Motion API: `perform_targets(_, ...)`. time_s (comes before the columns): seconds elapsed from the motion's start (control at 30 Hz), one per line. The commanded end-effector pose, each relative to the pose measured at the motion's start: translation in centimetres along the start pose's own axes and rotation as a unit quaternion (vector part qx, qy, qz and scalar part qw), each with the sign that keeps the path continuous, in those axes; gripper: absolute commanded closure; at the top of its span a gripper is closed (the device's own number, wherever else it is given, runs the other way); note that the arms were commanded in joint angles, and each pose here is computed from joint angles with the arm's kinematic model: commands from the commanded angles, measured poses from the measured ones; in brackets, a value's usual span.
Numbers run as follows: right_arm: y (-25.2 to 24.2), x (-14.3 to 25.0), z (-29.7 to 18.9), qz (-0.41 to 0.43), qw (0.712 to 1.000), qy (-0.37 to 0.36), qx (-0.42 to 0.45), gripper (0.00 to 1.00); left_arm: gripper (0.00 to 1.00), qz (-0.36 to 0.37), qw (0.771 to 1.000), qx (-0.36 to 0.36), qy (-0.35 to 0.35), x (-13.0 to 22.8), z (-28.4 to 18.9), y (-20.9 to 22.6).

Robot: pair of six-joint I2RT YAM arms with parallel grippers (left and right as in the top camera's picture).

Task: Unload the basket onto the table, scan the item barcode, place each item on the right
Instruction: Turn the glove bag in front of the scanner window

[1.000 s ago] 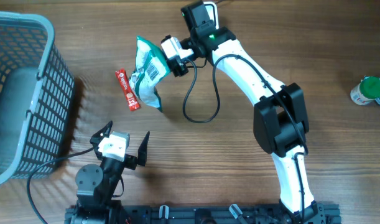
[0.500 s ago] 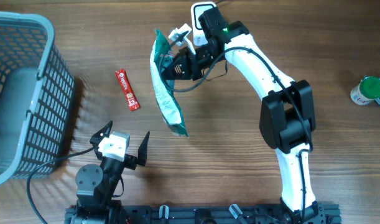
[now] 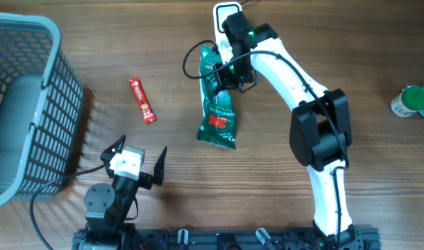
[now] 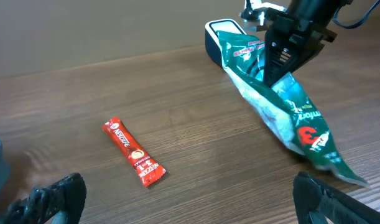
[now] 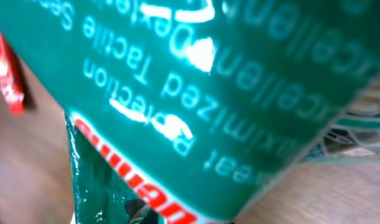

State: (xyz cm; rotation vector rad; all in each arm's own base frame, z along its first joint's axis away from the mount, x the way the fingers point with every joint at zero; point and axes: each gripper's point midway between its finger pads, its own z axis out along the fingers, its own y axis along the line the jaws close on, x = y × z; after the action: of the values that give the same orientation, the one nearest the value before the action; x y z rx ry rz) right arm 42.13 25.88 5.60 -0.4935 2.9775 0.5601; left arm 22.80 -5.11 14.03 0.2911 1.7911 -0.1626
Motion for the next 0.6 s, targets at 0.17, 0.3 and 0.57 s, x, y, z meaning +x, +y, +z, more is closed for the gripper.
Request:
perform_targets(0.17,-3.3,-5.6,-1.6,0.091,0.991,-0.102,-0.010,0.95,0.00,0.008,1.000,0.009,0.001,0.1,0.1,-0.3)
perform_targets(0.3,-1.7,-8.6,-2.2,0.114,0.979,-0.147,-0.086,0.95,0.00,0.008,1.000,0.009,0.001,0.1,0.1,-0.3)
perform_targets(0.57,-1.7,-15.0,-2.9,0.257,0.926,-0.233,-0.149,0.95,0.00,0.008,1.000,0.009,0.001,0.1,0.1,-0.3)
